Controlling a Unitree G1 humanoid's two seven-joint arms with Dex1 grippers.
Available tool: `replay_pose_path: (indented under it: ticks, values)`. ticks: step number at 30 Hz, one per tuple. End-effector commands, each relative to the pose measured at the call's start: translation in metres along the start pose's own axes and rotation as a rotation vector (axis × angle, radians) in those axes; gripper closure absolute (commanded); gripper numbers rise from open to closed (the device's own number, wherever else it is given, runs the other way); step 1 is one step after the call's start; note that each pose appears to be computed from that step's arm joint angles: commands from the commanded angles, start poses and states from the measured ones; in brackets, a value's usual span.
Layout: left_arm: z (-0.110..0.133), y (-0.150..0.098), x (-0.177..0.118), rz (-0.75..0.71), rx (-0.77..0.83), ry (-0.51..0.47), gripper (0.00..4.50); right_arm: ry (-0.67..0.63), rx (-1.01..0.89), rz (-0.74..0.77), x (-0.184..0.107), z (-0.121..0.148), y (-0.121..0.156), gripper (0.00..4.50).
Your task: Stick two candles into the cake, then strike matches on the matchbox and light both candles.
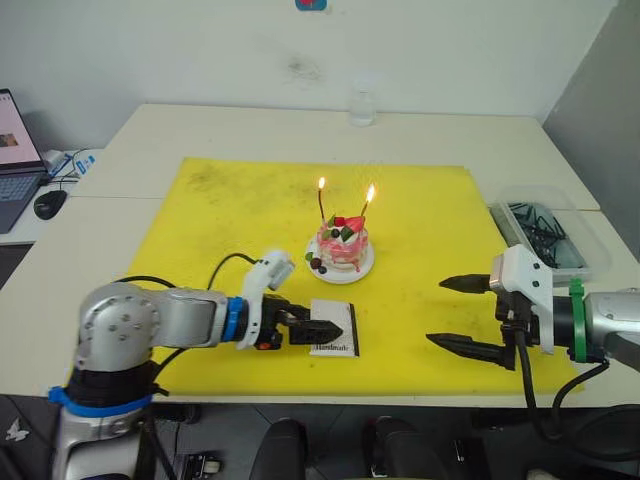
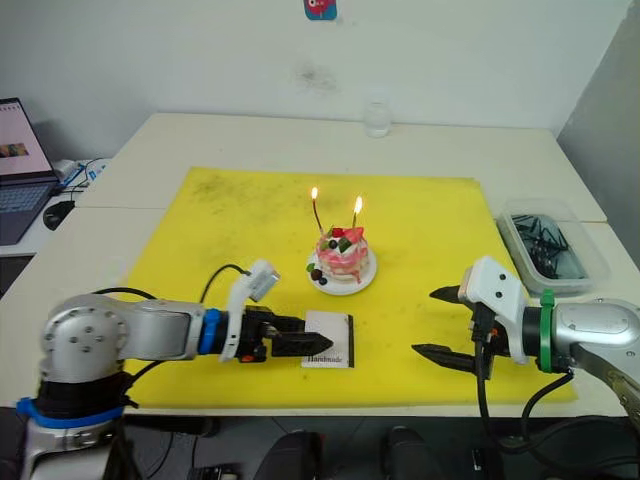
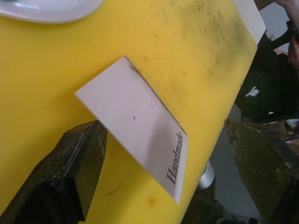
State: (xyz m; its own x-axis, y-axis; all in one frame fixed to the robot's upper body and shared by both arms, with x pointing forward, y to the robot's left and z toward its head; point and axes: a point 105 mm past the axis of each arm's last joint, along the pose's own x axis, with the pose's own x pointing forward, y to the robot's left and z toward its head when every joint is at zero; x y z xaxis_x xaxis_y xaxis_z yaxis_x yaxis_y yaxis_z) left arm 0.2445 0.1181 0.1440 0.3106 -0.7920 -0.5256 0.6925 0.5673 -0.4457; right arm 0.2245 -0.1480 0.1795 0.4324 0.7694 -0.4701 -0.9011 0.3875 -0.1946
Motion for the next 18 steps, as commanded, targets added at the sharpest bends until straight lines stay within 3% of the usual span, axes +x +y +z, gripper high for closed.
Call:
replay_pose_path:
  ticks: [1, 6, 10, 13, 18]
  values:
    - [0.023, -0.004, -0.033, 0.066, 0.123, -0.095, 0.04, -0.008, -0.073, -0.054, -0.016, 0.009, -0.012, 0.0]
    - [0.034, 0.031, -0.086, 0.361, 0.384, -0.137, 0.04, -0.017, -0.176, -0.167, -0.044, 0.013, -0.04, 0.0]
    - [0.041, 0.052, -0.113, 0.462, 0.53, -0.205, 0.04, -0.022, -0.244, -0.189, -0.062, 0.025, -0.053, 0.0]
    - [0.034, 0.063, -0.13, 0.48, 0.563, -0.215, 0.04, -0.018, -0.244, -0.193, -0.08, 0.03, -0.063, 0.0]
    - [0.028, 0.066, -0.135, 0.461, 0.584, -0.219, 0.04, -0.014, -0.258, -0.2, -0.087, 0.03, -0.071, 0.0]
